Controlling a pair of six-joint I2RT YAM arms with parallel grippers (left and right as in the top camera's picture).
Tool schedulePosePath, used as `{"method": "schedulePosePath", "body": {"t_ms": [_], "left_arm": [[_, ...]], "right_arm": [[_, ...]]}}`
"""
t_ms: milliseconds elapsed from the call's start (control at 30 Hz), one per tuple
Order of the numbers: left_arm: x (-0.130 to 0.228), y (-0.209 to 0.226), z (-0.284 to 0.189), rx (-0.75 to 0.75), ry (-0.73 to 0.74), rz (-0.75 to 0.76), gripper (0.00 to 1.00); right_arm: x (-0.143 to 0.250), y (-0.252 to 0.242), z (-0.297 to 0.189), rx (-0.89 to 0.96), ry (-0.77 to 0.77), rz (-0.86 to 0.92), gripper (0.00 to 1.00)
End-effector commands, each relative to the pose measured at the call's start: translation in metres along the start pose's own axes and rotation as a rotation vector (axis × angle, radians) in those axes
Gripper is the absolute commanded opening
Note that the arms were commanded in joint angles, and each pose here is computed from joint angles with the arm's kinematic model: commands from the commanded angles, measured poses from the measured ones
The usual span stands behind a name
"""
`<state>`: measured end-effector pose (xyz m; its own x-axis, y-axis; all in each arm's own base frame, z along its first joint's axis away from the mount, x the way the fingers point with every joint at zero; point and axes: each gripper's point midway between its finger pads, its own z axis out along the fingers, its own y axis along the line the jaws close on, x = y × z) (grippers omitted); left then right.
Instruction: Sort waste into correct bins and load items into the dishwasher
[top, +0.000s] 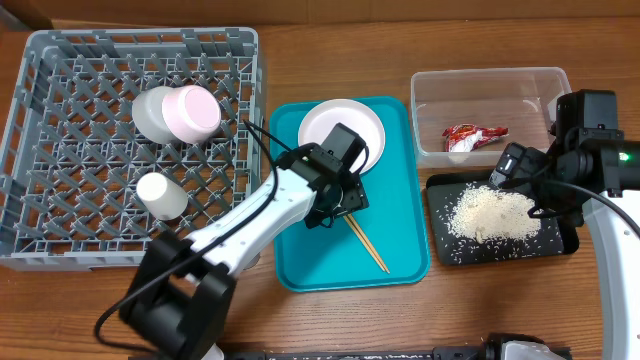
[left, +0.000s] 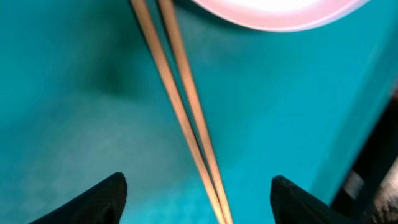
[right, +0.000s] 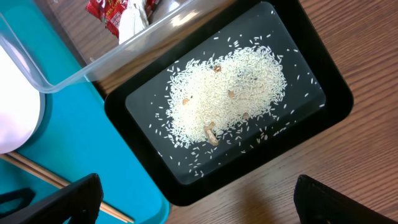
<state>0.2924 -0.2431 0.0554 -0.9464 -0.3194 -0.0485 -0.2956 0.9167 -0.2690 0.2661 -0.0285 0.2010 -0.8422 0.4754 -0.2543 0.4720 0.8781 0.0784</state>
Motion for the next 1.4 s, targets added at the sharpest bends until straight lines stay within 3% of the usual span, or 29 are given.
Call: {"method": "schedulePosePath", "body": {"t_ms": [0,200,267,367,567,767,1133,1333,1367], "left_arm": [[0.003,0.013,0.026,-0.07,0.024,-0.066,0.71],[0.003,0.018,0.057,-0.102,0.043,-0.066,0.71],[0.005,0.022,0.063,-0.122,0.057,-0.068,0.6],[0.011,0.031,0.066,-0.162,0.081,-0.07,0.36],[0.016,0.046,0.063,-0.225,0.095,-0.075,0.26],[-0.001,0.071,0.042,-0.306,0.063,-0.124,0.27],[-0.032,0.073,0.023,-0.27,-0.014,-0.117,0.21],[-0.018,0.062,0.025,-0.21,0.065,-0.123,0.25],[-0.014,0.059,0.026,-0.194,0.086,-0.124,0.3]], "right_arm": [[-0.001,0.0,-0.003,-0.006,-0.006,0.002,1.0],[-0.001,0.0,-0.003,-0.006,-0.006,0.003,1.0],[-0.001,0.0,-0.003,-0.006,-0.006,0.002,1.0],[-0.001,-0.001,-0.003,-0.005,-0.004,0.002,1.0],[0.0,-0.001,-0.003,-0.004,-0.003,-0.002,1.0],[0.0,-0.001,-0.003,-0.004,-0.002,-0.005,1.0],[0.001,-0.001,-0.003,-0.003,0.001,-0.005,1.0],[0.001,-0.001,-0.003,-0.001,0.004,-0.005,1.0],[0.001,-0.001,-0.003,-0.001,0.004,-0.005,1.0]]}}
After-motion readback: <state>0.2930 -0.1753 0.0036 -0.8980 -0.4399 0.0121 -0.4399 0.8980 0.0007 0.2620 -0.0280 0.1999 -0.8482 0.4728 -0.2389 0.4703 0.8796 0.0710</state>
